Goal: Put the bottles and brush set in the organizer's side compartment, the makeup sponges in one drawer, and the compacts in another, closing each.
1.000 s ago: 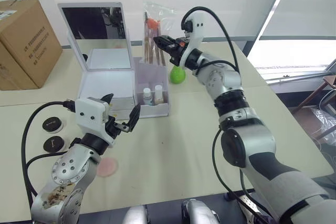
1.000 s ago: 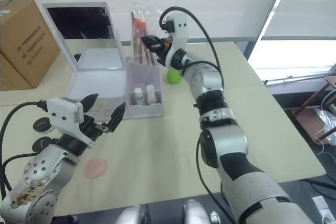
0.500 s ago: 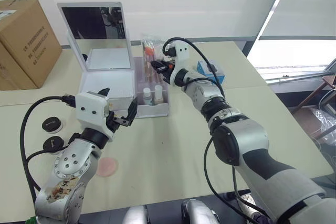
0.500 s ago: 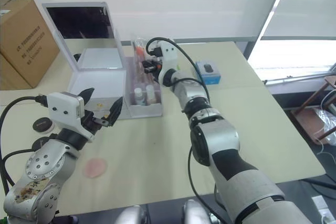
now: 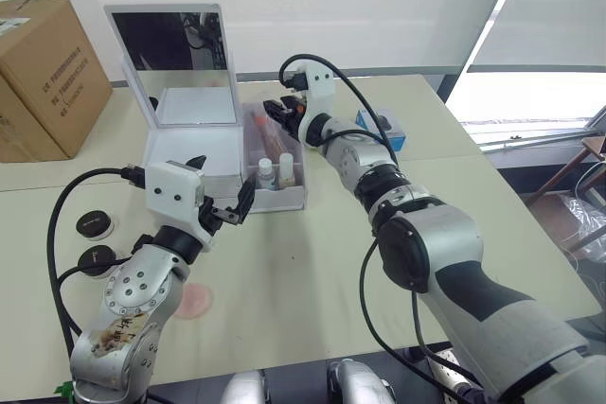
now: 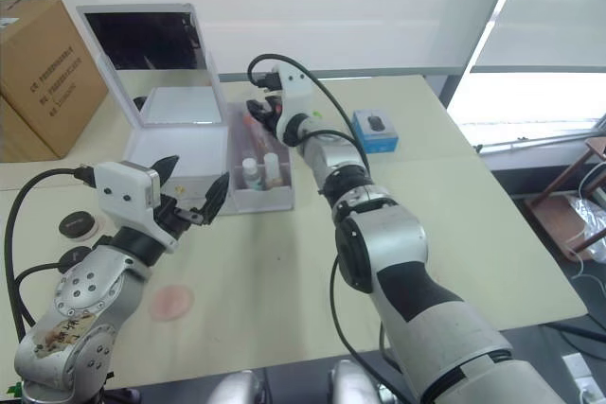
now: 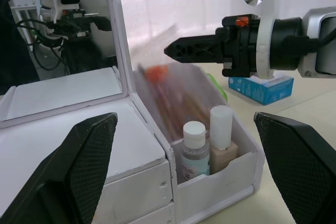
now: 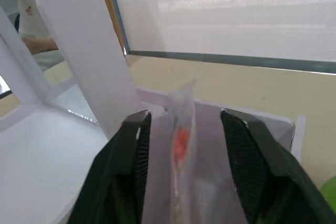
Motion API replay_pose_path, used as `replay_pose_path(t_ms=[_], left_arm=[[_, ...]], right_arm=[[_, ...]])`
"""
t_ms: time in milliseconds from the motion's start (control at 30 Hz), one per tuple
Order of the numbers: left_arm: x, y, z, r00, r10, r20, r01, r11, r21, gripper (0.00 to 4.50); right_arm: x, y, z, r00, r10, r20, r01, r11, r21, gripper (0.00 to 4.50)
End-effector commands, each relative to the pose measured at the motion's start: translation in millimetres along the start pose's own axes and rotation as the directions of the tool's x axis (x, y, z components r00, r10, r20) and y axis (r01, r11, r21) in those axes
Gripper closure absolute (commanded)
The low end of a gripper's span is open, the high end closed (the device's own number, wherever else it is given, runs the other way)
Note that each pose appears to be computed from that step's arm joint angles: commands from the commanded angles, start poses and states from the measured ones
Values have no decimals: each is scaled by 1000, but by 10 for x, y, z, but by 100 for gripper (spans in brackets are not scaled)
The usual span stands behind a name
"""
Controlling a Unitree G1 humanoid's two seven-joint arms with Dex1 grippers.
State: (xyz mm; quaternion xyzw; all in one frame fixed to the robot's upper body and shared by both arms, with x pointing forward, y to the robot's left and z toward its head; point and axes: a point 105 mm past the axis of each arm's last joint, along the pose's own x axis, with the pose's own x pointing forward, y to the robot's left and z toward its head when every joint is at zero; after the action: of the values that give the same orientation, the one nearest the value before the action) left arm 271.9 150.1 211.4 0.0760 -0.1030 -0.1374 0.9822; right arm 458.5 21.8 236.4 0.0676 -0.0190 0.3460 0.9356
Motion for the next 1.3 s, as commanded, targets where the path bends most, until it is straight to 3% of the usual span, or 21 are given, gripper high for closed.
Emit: replay_pose_path(t_ms=[33, 133, 500, 633, 800, 900, 1200, 1267, 1300], left_arm=[[-11, -22, 139, 999, 1, 45, -2, 1000, 17, 0], [-4, -34, 140, 999, -2, 41, 1, 1000, 16, 0], [-12, 36, 50, 1000, -21, 9, 21, 999, 26, 0], [-3, 100, 4, 1000, -17, -5, 17, 1000, 18, 0], [13, 51, -19, 999, -34, -5, 34, 999, -16, 0], [4, 10, -18, 999, -42, -2, 42, 999, -19, 0], [-64, 13, -57, 1000, -23, -8, 22, 999, -25, 0], [-84, 21, -65, 1000, -14, -8, 14, 1000, -26, 0], [-94, 25, -69, 1000, -10, -8, 10, 1000, -26, 0]], right_arm=[[20, 61, 169, 998, 35, 47, -34, 999, -9, 91], [10, 52, 211, 997, 44, 60, -43, 999, -13, 2], [-229, -96, 606, 967, 198, 158, -181, 977, -115, 2], [-410, -110, 586, 957, 275, 95, -252, 947, -202, 2], [-385, -37, 440, 961, 276, -17, -274, 940, -204, 2], [-267, -19, 369, 971, 234, -46, -239, 952, -190, 64], [-47, 335, -11, 935, 293, -198, -323, 936, -142, 367], [-23, 281, -95, 950, 226, -216, -261, 954, -148, 440], [-14, 232, -118, 959, 182, -218, -217, 965, -148, 446]])
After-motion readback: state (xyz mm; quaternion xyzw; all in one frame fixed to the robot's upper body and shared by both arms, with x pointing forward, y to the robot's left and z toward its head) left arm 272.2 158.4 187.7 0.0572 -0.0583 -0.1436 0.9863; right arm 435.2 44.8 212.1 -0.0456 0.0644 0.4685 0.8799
